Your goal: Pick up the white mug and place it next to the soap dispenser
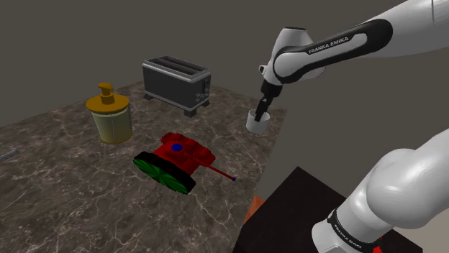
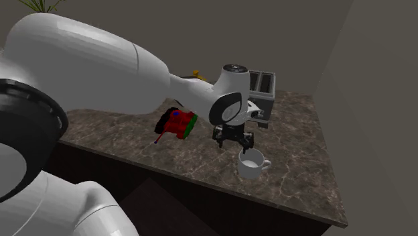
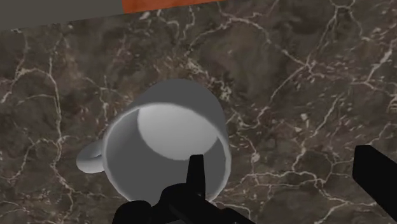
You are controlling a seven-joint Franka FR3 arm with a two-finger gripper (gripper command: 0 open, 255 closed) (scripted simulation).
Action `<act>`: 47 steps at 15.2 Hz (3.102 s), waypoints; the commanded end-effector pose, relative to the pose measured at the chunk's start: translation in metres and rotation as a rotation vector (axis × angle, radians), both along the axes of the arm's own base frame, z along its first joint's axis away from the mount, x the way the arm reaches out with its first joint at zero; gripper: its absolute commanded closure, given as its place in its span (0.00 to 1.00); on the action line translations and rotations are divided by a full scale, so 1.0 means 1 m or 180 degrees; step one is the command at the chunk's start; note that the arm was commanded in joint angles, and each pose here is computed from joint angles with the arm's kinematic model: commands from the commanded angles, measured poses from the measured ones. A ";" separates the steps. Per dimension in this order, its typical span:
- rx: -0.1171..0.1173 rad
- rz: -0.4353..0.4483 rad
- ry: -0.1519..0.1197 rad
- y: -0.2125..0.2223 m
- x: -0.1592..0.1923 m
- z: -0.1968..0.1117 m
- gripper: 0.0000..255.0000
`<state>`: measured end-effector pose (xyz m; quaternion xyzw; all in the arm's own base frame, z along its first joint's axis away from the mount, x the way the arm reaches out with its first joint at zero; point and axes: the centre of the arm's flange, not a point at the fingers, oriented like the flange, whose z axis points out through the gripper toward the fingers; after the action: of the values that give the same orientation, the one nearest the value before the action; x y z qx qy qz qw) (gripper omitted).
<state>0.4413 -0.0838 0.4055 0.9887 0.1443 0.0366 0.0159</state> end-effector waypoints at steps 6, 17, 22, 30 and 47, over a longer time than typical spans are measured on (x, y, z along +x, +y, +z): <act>-0.0034 0.0043 -0.0013 -0.021 0.025 -0.043 0.00; -0.0034 0.0043 -0.0013 -0.022 0.027 -0.067 0.00; -0.0034 0.0043 -0.0013 -0.022 0.027 -0.067 1.00; -0.0034 0.0043 -0.0013 -0.022 0.027 -0.057 1.00; -0.0034 0.0043 -0.0013 -0.022 0.027 0.033 1.00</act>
<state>0.4684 -0.1060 0.4332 0.9875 0.1511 0.0381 0.0213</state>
